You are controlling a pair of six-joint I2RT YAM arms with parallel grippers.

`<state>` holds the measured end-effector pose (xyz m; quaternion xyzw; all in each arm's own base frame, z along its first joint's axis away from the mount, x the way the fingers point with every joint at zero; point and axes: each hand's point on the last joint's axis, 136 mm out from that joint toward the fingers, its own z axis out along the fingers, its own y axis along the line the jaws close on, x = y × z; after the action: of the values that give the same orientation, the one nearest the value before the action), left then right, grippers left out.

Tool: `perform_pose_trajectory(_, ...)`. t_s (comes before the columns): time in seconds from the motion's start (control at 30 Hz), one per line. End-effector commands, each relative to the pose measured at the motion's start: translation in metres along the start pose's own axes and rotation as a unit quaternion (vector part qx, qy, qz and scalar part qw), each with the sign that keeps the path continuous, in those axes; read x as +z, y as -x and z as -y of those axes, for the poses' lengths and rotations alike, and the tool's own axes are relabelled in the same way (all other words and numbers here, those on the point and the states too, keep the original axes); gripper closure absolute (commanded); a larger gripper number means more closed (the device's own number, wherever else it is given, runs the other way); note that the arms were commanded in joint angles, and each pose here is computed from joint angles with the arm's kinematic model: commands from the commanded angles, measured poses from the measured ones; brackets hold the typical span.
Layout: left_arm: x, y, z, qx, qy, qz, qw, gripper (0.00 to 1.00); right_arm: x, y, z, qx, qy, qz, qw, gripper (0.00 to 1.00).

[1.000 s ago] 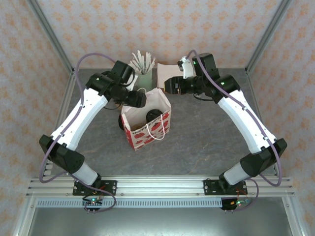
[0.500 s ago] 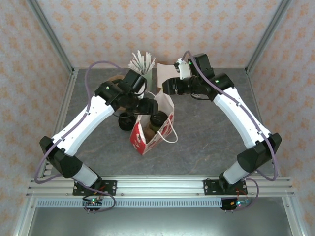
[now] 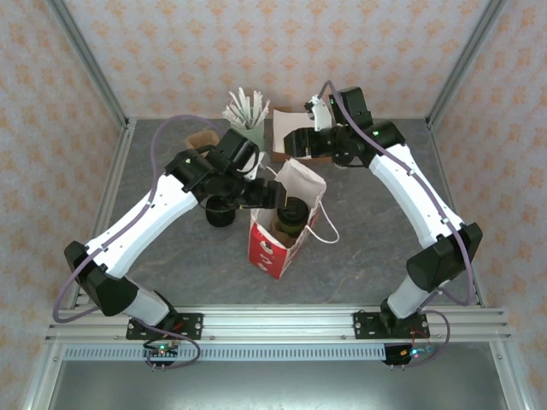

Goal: Pack the takeout coffee

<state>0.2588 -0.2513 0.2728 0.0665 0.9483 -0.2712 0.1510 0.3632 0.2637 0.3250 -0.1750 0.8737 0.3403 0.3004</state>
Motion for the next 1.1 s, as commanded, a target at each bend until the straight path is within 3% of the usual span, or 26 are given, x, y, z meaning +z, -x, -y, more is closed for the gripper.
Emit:
perform_pose_trajectory(0.0,-0.033,0.023,-0.02,0.042,0.021,0.078,0.996,0.14,0.001,0.0,-0.006,-0.035,0.021,-0.01,0.999,0.38)
perform_pose_trajectory(0.2,-0.066,0.075,-0.076,0.034,0.102,0.232,0.967,0.11,0.001,-0.017,0.0,-0.084,0.019,-0.042,0.995,0.38)
perform_pose_trajectory(0.33,-0.07,0.098,-0.117,0.012,0.18,0.292,0.939,0.08,-0.002,-0.022,0.011,-0.093,0.003,-0.047,0.995,0.37)
perform_pose_trajectory(0.43,-0.068,0.115,-0.145,-0.026,0.195,0.323,0.926,0.04,-0.001,-0.03,0.015,-0.105,0.0,-0.065,0.992,0.37)
perform_pose_trajectory(0.6,-0.062,0.138,-0.16,-0.002,0.206,0.343,0.916,0.0,0.0,-0.049,0.016,-0.133,0.013,-0.106,0.985,0.37)
perform_pose_trajectory(1.07,-0.031,0.143,-0.17,-0.023,0.164,0.303,0.939,0.0,0.005,-0.098,0.017,-0.175,0.032,-0.186,0.966,0.42)
